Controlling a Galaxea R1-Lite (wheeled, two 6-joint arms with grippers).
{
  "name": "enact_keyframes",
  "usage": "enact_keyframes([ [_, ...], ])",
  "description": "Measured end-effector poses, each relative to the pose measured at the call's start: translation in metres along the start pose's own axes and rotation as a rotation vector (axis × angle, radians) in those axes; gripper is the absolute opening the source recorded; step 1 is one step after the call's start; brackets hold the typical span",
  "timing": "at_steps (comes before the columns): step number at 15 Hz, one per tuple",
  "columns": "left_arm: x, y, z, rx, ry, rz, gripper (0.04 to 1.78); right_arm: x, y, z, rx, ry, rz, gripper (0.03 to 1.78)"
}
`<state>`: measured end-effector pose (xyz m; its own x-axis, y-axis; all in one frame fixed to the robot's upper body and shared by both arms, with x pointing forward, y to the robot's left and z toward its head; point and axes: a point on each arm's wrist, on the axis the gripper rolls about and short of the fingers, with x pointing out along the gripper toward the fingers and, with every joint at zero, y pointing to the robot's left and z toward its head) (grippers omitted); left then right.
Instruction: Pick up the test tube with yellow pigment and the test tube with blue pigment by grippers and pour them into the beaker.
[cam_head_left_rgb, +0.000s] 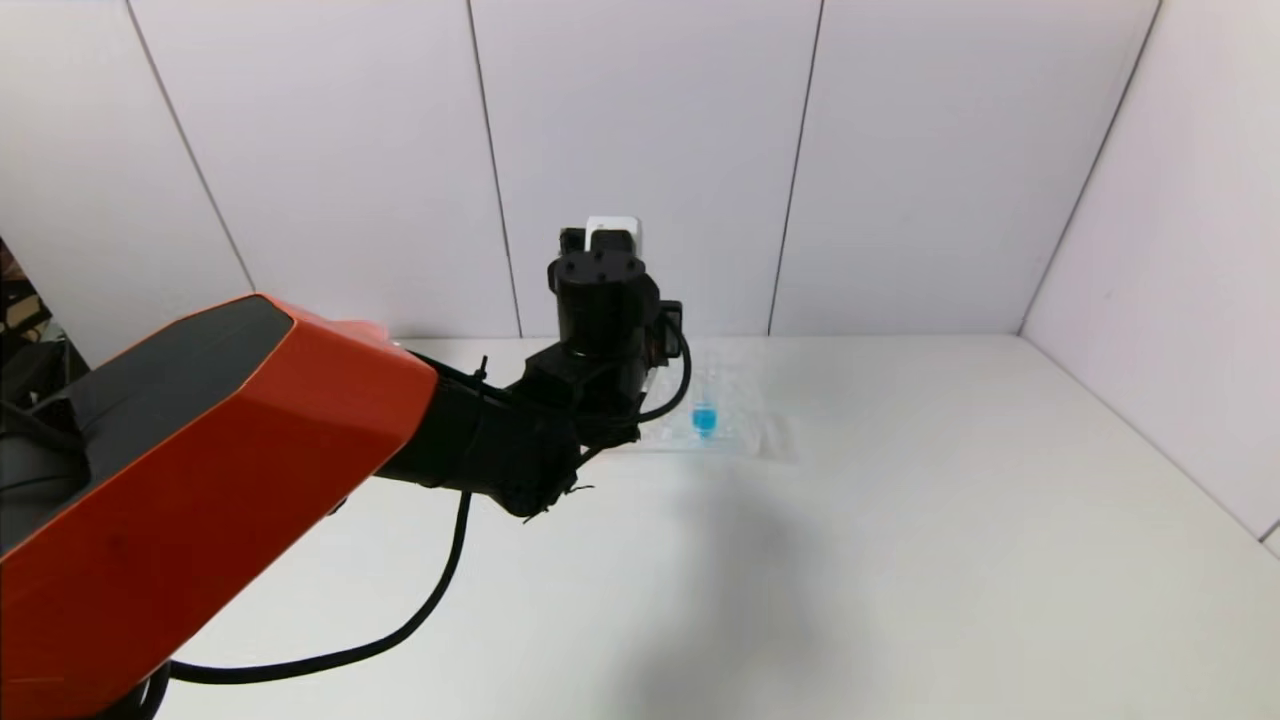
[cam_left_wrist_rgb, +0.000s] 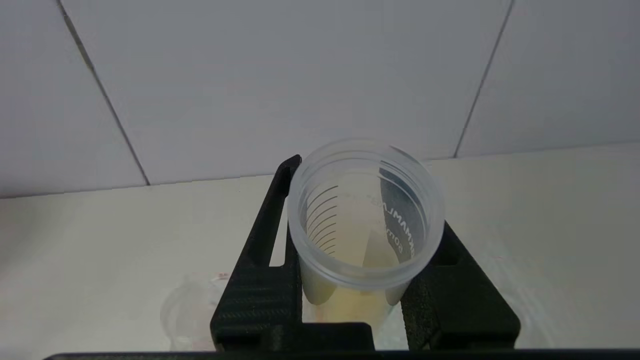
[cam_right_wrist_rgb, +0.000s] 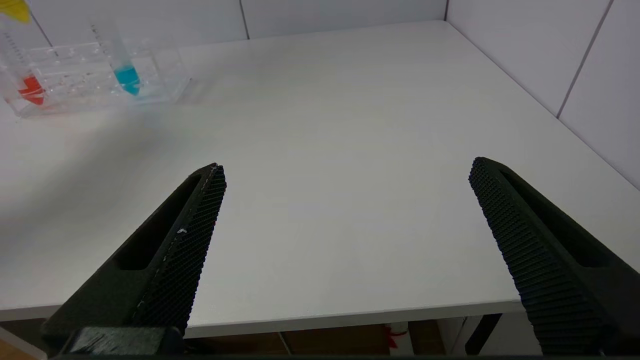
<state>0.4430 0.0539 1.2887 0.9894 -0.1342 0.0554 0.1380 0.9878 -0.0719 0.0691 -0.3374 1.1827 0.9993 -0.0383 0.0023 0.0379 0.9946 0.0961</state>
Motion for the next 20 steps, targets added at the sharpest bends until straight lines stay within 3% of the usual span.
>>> enact_keyframes([
  [5,-0.016,0.000,0.030,0.002,-0.003,-0.018,0.54,0.000,0.000,0.000,0.000,0.000,0.000,1.77],
  [10,-0.031,0.027,0.067,0.011,0.003,0.019,0.54,0.000,0.000,0.000,0.000,0.000,0.001,1.77],
  [20,-0.047,0.182,0.102,0.031,-0.010,0.172,0.54,0.000,0.000,0.000,0.000,0.000,0.000,1.77],
])
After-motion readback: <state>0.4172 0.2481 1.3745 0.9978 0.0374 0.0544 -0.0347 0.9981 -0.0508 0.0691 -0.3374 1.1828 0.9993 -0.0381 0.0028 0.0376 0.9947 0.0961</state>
